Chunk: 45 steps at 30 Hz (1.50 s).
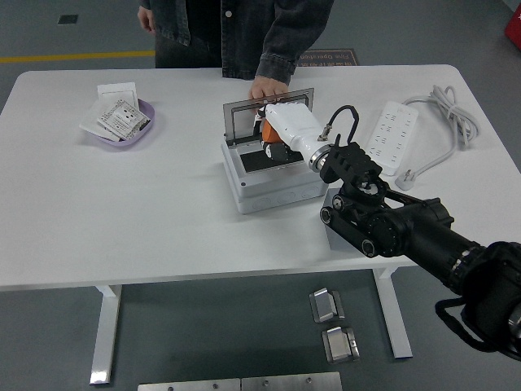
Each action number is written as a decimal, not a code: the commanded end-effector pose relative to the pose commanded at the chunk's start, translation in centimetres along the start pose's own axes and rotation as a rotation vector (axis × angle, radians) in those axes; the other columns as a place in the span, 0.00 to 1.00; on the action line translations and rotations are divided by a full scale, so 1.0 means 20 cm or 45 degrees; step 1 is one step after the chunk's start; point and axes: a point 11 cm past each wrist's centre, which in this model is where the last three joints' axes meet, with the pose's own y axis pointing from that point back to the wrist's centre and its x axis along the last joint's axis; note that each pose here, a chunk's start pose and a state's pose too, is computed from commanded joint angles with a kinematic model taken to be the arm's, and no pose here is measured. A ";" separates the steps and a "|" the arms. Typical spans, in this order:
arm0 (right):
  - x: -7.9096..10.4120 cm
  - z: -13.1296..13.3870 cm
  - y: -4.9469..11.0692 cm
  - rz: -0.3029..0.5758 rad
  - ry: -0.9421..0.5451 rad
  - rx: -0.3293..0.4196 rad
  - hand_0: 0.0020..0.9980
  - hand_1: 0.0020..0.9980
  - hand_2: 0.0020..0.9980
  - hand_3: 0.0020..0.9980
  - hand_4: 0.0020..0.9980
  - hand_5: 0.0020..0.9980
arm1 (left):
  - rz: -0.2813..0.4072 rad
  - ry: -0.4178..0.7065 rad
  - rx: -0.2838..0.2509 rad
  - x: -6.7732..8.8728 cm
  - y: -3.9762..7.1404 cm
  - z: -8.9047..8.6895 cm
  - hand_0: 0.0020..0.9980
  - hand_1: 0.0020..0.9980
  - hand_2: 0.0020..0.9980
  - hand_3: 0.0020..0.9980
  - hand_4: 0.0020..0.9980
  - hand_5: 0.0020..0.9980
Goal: Pick up the cylinder from the cube,place it in the box,flap close box
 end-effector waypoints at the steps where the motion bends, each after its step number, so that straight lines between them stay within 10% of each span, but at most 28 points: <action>1: 0.00 0.00 0.00 -0.001 0.002 0.005 0.07 0.14 0.27 0.28 0.00 0.00 | 0.000 0.000 -0.002 0.00 0.00 0.00 0.69 0.74 0.71 0.80 0.75 0.44; 7: 0.00 -0.01 0.00 -0.021 0.026 0.026 0.09 0.16 0.28 0.27 0.00 0.00 | 0.002 -0.002 -0.006 0.00 0.00 0.01 0.69 0.74 0.71 0.80 0.75 0.44; 8: -0.01 -0.01 0.00 -0.023 0.033 0.029 0.19 0.23 0.42 0.50 0.27 0.06 | 0.002 -0.002 -0.006 0.00 0.00 0.01 0.69 0.74 0.71 0.80 0.75 0.44; 13: -0.02 -0.02 0.01 -0.019 0.068 0.042 0.19 0.23 0.42 0.50 0.27 0.06 | 0.001 -0.006 -0.010 0.00 0.00 0.02 0.69 0.74 0.71 0.80 0.75 0.44; 14: -0.02 -0.02 0.01 -0.019 0.074 0.043 0.29 0.34 0.48 0.57 0.74 0.15 | 0.000 -0.007 -0.012 0.00 0.00 0.02 0.69 0.74 0.70 0.79 0.74 0.44; 19: -0.04 -0.02 0.01 -0.023 0.098 0.045 0.29 0.34 0.48 0.57 0.74 0.15 | -0.003 -0.010 -0.017 -0.01 0.01 0.03 0.69 0.74 0.70 0.79 0.74 0.44; 20: -0.04 -0.02 0.01 -0.023 0.101 0.046 0.31 0.36 0.48 0.55 0.88 0.23 | -0.004 -0.010 -0.017 -0.01 0.01 0.03 0.69 0.74 0.70 0.79 0.74 0.44; 31: -0.05 -0.03 0.02 -0.024 0.113 0.056 0.35 0.40 0.49 0.55 0.90 0.23 | -0.007 -0.012 -0.021 -0.02 0.00 0.03 0.69 0.74 0.70 0.79 0.74 0.44; 32: -0.05 -0.03 0.02 -0.025 0.113 0.057 0.53 0.50 0.57 0.57 0.90 0.23 | -0.008 -0.013 -0.021 -0.02 0.00 0.03 0.69 0.74 0.70 0.79 0.74 0.44; 45: -0.03 -0.02 0.01 -0.021 0.108 0.054 0.63 0.51 0.59 0.59 0.89 0.23 | -0.015 -0.041 -0.029 -0.04 0.01 0.04 0.69 0.74 0.68 0.76 0.72 0.43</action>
